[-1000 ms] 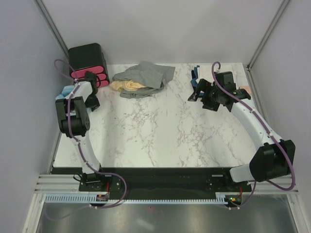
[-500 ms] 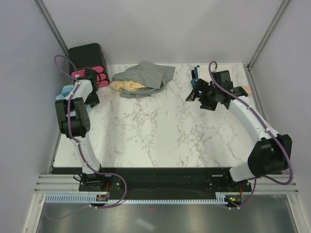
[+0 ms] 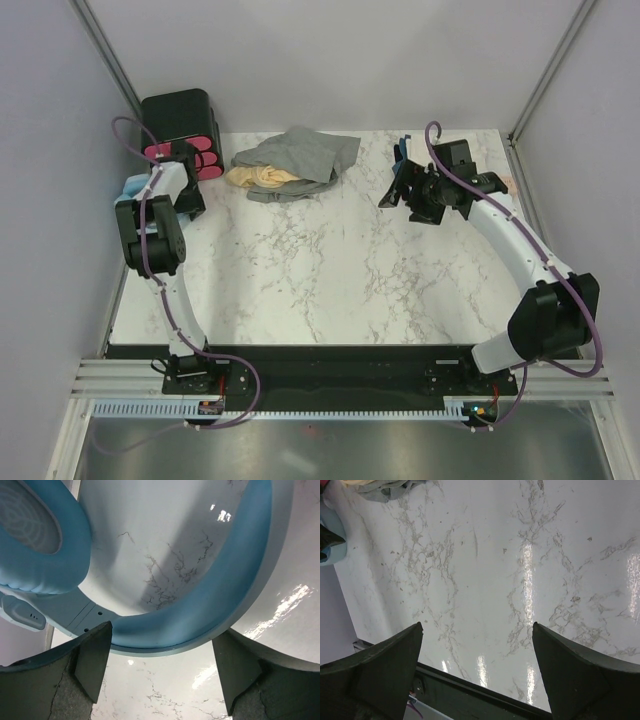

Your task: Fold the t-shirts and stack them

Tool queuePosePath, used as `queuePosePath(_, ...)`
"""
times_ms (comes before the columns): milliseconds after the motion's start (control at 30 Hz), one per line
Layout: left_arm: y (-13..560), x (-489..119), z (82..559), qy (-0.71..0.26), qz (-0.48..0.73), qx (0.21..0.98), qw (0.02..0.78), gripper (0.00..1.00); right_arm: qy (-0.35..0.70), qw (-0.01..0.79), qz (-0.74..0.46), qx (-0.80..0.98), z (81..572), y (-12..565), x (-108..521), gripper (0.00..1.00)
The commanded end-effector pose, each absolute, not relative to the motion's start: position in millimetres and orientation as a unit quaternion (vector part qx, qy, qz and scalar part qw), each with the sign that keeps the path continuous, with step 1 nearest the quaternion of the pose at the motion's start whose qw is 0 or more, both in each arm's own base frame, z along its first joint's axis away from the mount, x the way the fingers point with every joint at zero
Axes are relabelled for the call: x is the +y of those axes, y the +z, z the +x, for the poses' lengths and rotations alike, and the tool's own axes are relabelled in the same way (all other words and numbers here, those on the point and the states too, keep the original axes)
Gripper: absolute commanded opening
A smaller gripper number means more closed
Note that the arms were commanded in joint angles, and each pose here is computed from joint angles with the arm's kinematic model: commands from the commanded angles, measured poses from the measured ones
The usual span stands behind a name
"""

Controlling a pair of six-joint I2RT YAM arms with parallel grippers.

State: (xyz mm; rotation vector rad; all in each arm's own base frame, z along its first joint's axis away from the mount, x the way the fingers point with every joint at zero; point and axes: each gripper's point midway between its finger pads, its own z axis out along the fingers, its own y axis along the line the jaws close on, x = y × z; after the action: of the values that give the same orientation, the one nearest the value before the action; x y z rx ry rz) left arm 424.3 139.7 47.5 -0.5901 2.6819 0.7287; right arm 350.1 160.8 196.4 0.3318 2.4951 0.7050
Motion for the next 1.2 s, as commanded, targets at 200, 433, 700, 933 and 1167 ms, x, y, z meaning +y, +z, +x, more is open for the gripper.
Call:
queuePosePath(200, 15, 152, 428, 0.202, -0.214, 0.946, 0.135, 0.87, 0.268, 0.269, 0.106, 0.919, 356, 211, 175, 0.98)
queuePosePath(433, 14, 143, 421, 0.180, -0.217, 0.950, 0.130, 0.59, 0.265, 0.270, 0.110, 0.919, 356, 210, 176, 0.98)
queuePosePath(700, 32, 134, 410, 0.167, -0.230, 0.948, 0.145, 0.02, 0.274, 0.269, 0.109, 0.917, 355, 208, 186, 0.98)
queuePosePath(933, 67, 122, 406, 0.154, -0.233, 0.943, 0.182, 0.02, 0.283, 0.266, 0.108, 0.915, 350, 205, 194, 0.98)
queuePosePath(1167, 91, 76, 403, 0.153, -0.171, 0.950, 0.210, 0.02, 0.283, 0.261, 0.108, 0.917, 338, 198, 192, 0.98)
